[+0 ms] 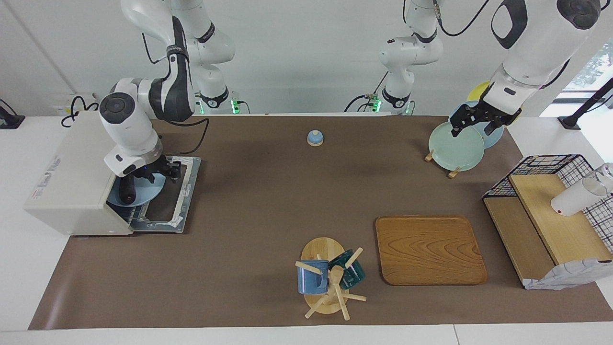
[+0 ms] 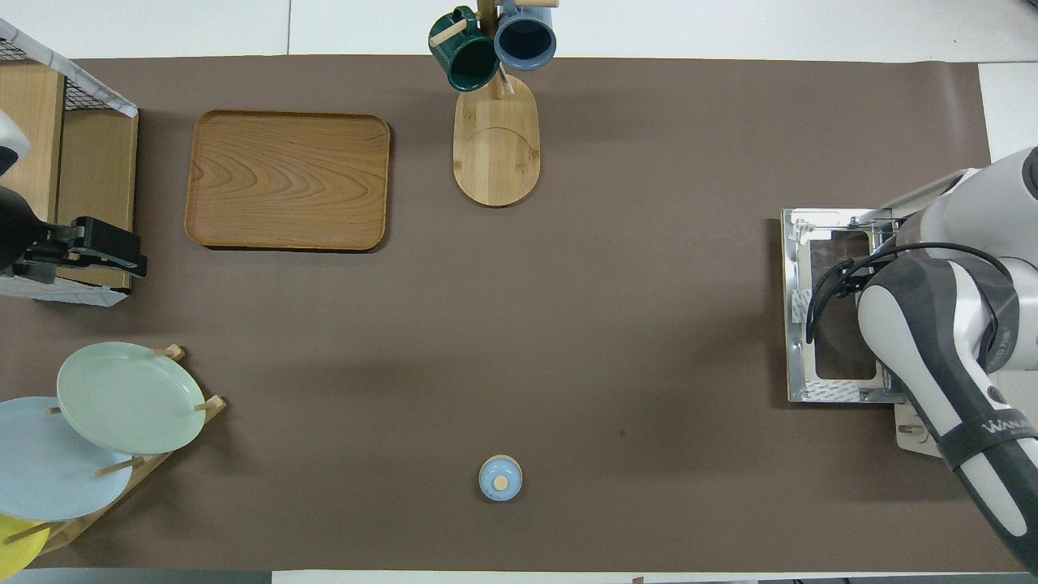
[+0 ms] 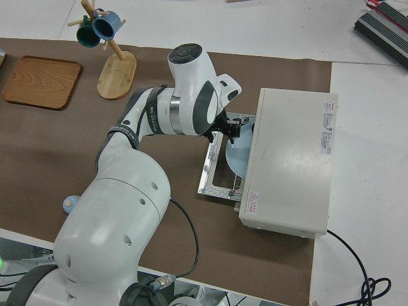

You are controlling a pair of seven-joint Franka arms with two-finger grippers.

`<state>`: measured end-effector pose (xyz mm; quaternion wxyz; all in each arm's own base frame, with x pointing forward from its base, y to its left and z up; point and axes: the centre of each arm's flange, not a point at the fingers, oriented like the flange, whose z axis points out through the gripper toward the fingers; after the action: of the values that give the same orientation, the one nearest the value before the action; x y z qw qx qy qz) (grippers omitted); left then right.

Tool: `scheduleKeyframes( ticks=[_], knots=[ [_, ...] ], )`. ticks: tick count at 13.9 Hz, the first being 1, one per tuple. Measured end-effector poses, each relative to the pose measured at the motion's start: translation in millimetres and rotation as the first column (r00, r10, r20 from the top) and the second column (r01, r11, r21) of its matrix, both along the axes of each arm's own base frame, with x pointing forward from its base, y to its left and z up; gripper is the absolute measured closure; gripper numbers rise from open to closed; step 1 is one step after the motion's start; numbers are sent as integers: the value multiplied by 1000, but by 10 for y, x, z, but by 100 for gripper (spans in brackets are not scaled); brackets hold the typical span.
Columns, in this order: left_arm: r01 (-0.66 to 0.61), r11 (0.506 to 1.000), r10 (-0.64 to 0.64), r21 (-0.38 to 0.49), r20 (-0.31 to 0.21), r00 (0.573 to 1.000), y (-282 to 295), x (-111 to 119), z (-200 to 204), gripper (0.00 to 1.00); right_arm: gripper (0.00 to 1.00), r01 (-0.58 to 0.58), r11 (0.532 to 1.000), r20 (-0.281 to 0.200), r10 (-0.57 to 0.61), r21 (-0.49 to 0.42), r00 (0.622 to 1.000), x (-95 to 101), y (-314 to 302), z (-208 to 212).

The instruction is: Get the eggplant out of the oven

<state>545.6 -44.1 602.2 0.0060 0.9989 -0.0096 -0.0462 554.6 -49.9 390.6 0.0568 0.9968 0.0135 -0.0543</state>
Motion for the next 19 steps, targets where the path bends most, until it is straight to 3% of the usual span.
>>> scheduleKeyframes(
  ticks=[5,6,9,10,14,16,19],
  knots=[
    [0,1000,0,0,0,1000,1,0,0,0,48,-15,1000,40,15,7,999,-113,19,-289],
    [-1,1000,1,0,0,1000,4,0,0,0,54,-16,1000,41,16,8,999,-131,24,-308],
    [-2,1000,2,0,0,1000,9,1,0,0,89,-44,999,42,43,10,998,-154,27,-276],
    [-2,1000,2,0,0,1000,9,1,0,0,94,-51,999,39,51,9,998,-169,27,-239],
    [-2,1000,2,0,1,1000,9,2,2,0,95,-168,985,-12,168,-30,986,-162,426,-85],
    [-1,1000,1,0,7,1000,5,4,19,0,97,-209,977,-29,208,-44,978,-138,1032,104],
    [1,1000,-1,-1,11,1000,-8,5,25,0,97,-233,970,-8,233,-72,972,-286,2091,250]
  ],
)
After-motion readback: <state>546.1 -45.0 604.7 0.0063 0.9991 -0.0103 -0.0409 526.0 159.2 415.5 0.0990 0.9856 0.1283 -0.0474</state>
